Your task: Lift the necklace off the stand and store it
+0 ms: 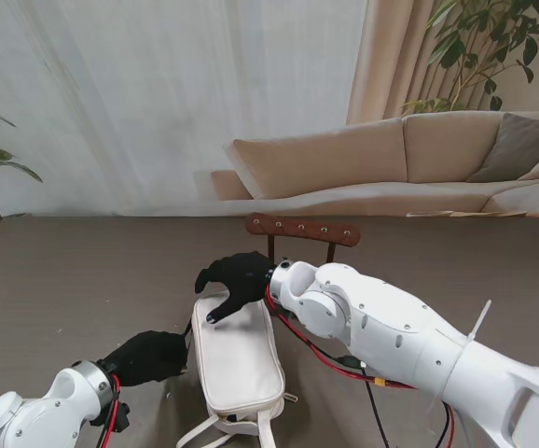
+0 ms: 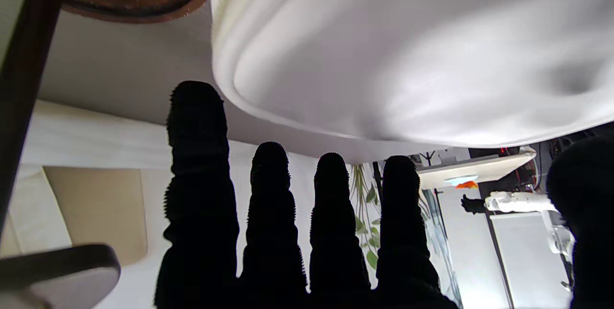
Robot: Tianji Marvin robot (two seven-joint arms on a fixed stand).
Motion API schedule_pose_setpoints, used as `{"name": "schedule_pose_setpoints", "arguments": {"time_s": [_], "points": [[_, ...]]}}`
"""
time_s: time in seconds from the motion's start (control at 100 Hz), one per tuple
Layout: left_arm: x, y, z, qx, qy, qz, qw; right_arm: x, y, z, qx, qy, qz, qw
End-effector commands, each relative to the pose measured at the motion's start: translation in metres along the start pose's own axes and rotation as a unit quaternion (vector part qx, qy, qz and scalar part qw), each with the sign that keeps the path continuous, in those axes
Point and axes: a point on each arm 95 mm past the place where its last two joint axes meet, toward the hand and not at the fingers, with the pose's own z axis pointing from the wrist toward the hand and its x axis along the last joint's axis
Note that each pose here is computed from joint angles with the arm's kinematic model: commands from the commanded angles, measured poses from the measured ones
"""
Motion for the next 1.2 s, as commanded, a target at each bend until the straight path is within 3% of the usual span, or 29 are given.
{"name": "schedule_pose_setpoints", "arguments": {"time_s": [0.0, 0.32, 0.63, 0.83, 1.19], "points": [[0.001, 0.004, -0.002, -0.009, 0.002, -0.001, 1.0, -0.002, -0.001, 0.004, 0.017, -0.001, -0.006, 0.9998], [0.002, 0.005, -0.003, -0.004, 0.002, -0.004, 1.0, -0.01, -0.016, 0.009, 0.074, 0.02, 0.0, 0.997], [0.003, 0.003, 0.001, 0.002, 0.005, 0.001, 1.0, -0.011, -0.027, 0.018, 0.062, 0.025, -0.042, 0.9969], [0.004, -0.001, 0.003, 0.009, 0.009, 0.004, 0.9999, -0.015, -0.033, 0.019, 0.046, 0.012, -0.043, 0.998], [0.01, 0.001, -0.001, -0.008, 0.019, 0.009, 0.9997, -0.033, -0.035, 0.015, 0.079, -0.004, -0.027, 0.9965]]}}
